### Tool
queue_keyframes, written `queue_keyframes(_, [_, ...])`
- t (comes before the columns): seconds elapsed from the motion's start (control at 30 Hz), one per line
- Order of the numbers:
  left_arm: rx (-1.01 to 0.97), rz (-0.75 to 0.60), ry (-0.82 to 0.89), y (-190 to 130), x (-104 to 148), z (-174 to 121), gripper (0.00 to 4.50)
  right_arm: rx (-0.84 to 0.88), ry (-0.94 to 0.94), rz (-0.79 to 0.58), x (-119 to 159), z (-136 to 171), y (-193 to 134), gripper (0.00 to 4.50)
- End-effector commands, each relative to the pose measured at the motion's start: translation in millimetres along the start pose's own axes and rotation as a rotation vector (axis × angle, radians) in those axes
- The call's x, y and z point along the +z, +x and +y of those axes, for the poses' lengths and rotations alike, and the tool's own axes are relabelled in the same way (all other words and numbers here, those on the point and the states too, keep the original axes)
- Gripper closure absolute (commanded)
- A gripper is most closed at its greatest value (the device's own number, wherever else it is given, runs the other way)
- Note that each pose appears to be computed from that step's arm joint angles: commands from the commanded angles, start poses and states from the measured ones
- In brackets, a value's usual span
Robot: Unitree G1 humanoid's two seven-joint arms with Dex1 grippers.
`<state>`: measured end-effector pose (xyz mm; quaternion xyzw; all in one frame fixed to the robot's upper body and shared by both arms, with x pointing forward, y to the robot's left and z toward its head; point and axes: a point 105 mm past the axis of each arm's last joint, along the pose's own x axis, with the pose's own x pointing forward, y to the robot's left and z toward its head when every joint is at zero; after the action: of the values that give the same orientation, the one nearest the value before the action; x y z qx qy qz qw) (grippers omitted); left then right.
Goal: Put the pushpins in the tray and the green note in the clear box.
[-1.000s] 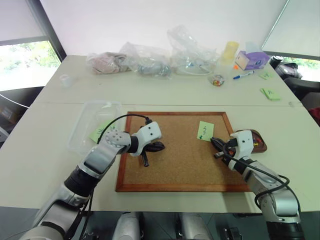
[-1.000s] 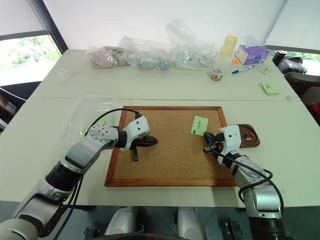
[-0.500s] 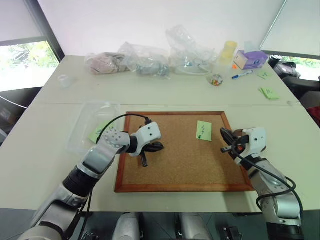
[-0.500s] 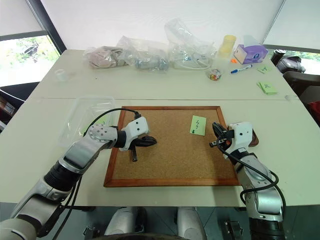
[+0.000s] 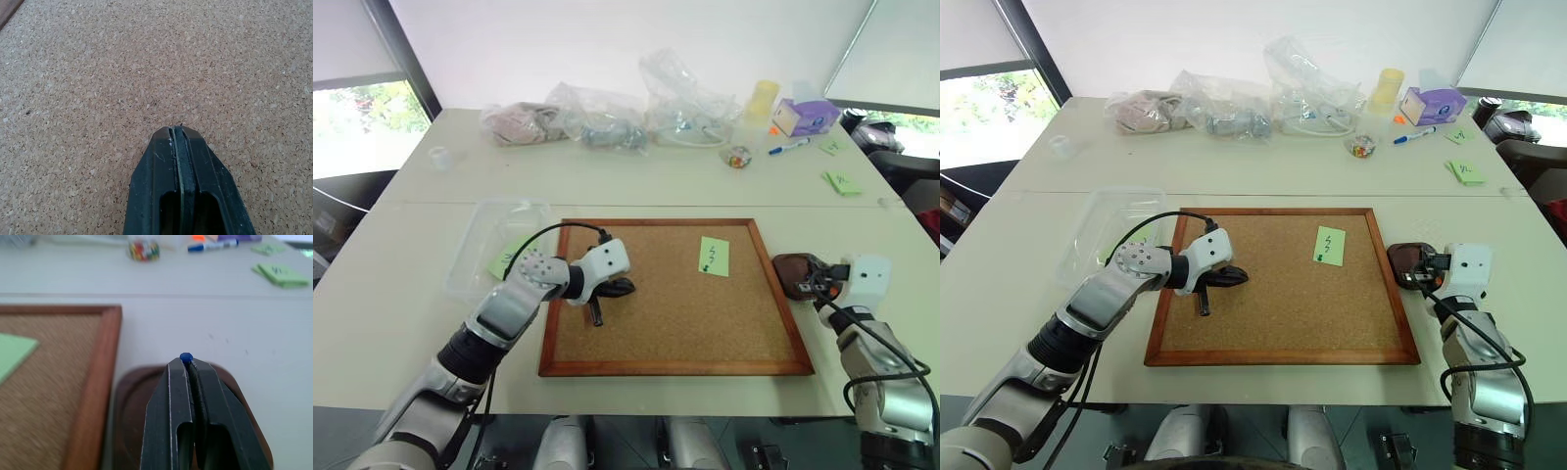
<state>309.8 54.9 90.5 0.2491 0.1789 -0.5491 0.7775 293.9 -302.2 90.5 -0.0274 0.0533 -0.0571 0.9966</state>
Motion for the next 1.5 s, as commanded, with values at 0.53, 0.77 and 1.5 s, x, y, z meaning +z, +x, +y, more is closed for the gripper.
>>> queue_keyframes(0.53, [-0.008, 0.082, -0.041, 5.5, -22.1, -5.1, 4.5, -0.004, -0.01, -0.005, 2.4, -4.4, 7.0, 0.04])
queue_keyframes(0.77, [-0.008, 0.08, -0.04, 5.2, -21.8, -4.9, 4.5, 0.004, -0.004, -0.115, 27.2, -2.8, 3.1, 0.04])
queue_keyframes(1.5, [0.004, 0.079, -0.045, 4.4, -21.8, -3.4, 4.5, 0.563, -0.006, -0.003, 4.8, 139.6, 0.6, 0.04])
